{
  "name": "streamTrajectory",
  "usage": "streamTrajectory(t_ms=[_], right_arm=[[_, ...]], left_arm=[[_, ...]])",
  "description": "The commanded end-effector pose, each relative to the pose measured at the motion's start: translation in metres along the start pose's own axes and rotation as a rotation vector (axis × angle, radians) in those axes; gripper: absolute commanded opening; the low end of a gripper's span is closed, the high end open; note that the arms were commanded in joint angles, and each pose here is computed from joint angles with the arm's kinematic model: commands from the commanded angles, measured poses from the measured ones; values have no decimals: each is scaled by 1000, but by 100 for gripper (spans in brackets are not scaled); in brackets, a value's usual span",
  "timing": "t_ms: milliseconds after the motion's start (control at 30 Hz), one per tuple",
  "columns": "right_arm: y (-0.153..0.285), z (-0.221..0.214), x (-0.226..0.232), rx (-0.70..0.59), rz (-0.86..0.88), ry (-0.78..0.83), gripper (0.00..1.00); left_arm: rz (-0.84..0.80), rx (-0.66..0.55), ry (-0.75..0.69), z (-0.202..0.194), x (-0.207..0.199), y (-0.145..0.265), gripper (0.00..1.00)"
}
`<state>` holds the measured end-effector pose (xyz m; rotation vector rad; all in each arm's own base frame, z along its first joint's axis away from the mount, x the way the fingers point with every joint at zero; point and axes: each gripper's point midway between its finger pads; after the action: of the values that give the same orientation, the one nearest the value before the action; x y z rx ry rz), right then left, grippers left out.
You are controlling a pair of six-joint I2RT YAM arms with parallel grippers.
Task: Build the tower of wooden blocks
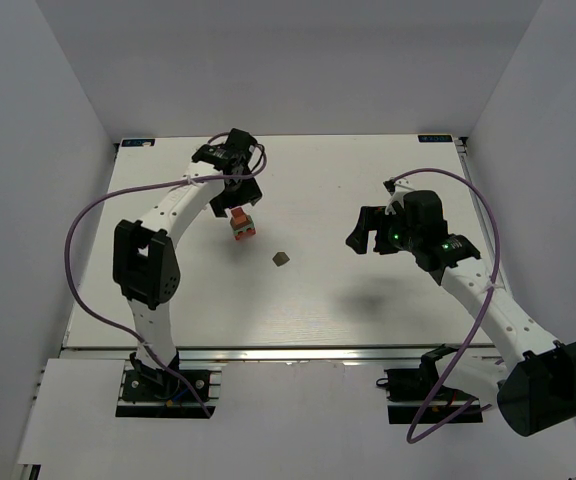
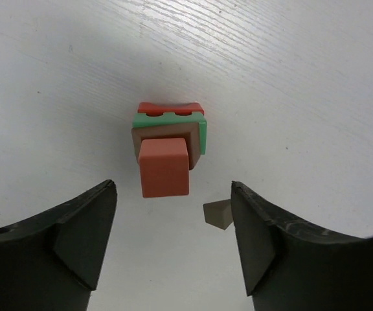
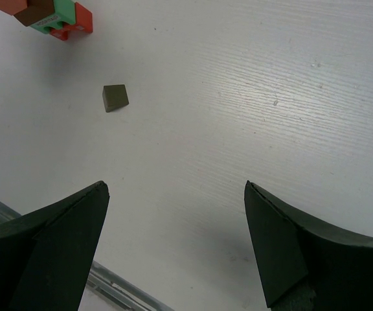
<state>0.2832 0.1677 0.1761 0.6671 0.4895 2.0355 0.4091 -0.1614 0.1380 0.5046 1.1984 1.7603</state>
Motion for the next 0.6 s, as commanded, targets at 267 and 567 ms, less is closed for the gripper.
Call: streamTrajectory(t_ms=[267, 567], right_arm=[[14, 23, 12, -103, 58, 77, 89], [35, 36, 16, -205, 61, 175, 89]], left_arm=[[-211, -194, -59, 36, -9, 111, 98], [-396, -176, -586, -57, -62, 150, 98]])
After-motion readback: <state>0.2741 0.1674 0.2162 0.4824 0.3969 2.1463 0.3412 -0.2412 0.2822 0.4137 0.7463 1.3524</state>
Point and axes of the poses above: each gripper's point midway between its finger pads, its own y axis back along the fingers, its own x axis along the line the jaws close on, z = x × y, and after that the axes turned 7 degrees about y, right-handed
